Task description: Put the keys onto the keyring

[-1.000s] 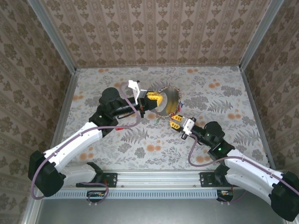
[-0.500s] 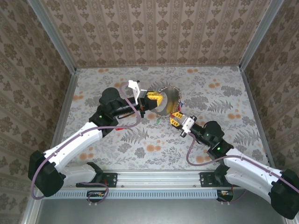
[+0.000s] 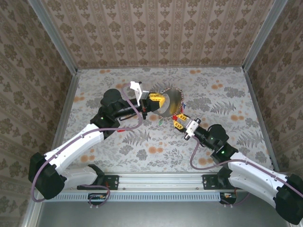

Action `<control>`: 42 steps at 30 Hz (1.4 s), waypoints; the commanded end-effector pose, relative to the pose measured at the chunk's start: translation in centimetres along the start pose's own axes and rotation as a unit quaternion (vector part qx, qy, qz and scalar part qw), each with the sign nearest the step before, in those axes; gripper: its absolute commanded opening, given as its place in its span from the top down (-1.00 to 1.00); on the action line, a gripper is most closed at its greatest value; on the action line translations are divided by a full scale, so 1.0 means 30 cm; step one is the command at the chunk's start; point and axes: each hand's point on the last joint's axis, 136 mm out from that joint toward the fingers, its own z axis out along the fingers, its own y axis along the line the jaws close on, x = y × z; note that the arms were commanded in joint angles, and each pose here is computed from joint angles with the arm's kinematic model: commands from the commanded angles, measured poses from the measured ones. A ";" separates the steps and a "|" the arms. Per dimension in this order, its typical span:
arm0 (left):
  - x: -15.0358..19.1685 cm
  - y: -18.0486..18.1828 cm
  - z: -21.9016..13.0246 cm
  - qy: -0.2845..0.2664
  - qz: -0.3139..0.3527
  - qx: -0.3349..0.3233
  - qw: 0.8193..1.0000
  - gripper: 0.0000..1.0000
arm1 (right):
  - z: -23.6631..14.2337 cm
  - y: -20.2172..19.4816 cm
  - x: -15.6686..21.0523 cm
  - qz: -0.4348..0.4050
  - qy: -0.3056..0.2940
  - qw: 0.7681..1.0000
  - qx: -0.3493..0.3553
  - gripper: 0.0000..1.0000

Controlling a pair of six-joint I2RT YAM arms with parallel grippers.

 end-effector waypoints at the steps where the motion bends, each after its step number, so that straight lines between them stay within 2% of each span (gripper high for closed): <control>1: -0.129 -0.048 -0.026 -0.050 0.046 0.010 0.998 1.00 | -0.016 -0.001 -0.012 -0.007 -0.011 1.000 0.006 0.48; 27: -0.126 -0.067 -0.018 -0.049 0.045 0.016 0.998 1.00 | 0.006 -0.045 -0.066 -0.008 -0.036 0.999 0.031 0.57; 39: -0.125 -0.071 -0.016 -0.048 0.047 0.018 0.998 1.00 | 0.008 -0.064 -0.060 -0.006 -0.031 0.998 0.046 0.72; 42: -0.132 -0.051 -0.016 -0.052 0.045 -0.001 0.998 1.00 | 0.011 -0.061 -0.057 -0.007 -0.031 0.999 0.044 0.87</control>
